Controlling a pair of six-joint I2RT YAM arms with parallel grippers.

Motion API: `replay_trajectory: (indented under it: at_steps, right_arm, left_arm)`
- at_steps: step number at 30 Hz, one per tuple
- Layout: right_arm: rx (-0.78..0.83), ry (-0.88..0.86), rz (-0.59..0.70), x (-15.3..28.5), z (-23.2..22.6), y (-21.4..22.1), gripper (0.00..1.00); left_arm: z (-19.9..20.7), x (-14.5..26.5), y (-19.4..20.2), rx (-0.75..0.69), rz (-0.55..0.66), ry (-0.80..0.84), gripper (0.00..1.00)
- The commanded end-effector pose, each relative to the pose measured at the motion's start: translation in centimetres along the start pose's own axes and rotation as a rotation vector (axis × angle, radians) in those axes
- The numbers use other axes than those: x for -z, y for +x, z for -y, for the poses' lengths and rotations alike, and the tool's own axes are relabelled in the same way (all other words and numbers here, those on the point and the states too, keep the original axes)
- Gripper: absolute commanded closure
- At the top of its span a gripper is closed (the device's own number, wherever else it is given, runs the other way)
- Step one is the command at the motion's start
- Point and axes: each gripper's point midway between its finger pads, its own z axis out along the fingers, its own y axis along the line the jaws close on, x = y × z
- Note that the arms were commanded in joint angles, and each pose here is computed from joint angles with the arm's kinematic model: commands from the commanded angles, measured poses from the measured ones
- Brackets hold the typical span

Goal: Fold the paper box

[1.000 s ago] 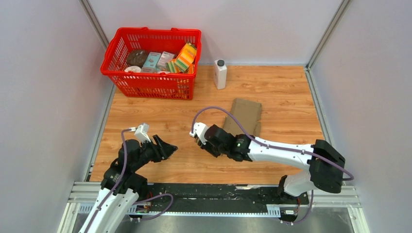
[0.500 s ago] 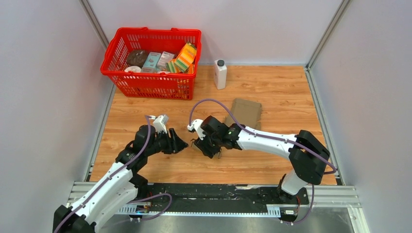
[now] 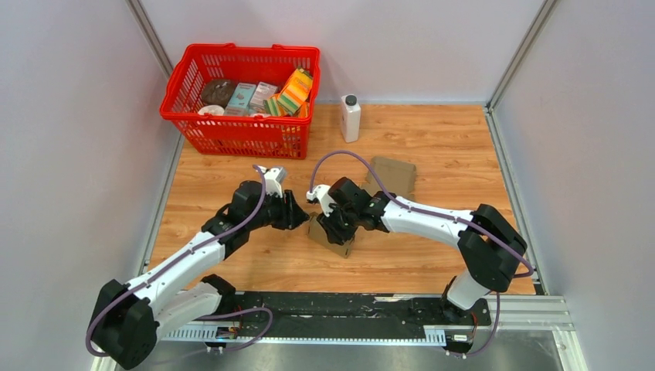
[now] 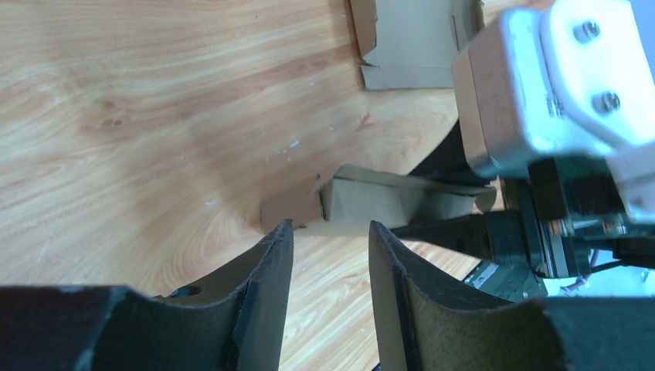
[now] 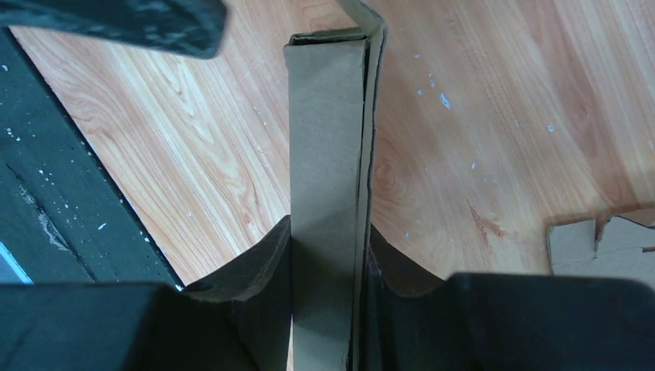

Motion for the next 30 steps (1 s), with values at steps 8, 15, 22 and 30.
replay_trajectory:
  at_steps: [8,15,22,30]
  right_arm:
    - [0.006,-0.071,0.043,0.0,-0.7,-0.6,0.71]
    - [0.005,-0.072,0.045,0.0,-0.7,-0.6,0.72]
    - [0.006,-0.073,0.048,0.0,-0.7,-0.6,0.73]
    - [-0.001,-0.074,0.047,-0.2,-0.7,-0.7,0.74]
  left_arm:
    - [1.2,-2.3,-2.8,-0.137,-0.021,0.032,0.48]
    - [1.3,-3.4,-2.1,-0.160,-0.066,0.066,0.54]
    - [1.5,-3.6,-1.9,-0.166,-0.073,0.086,0.68]
    - [2.0,-3.3,-1.9,-0.187,-0.061,0.089,0.74]
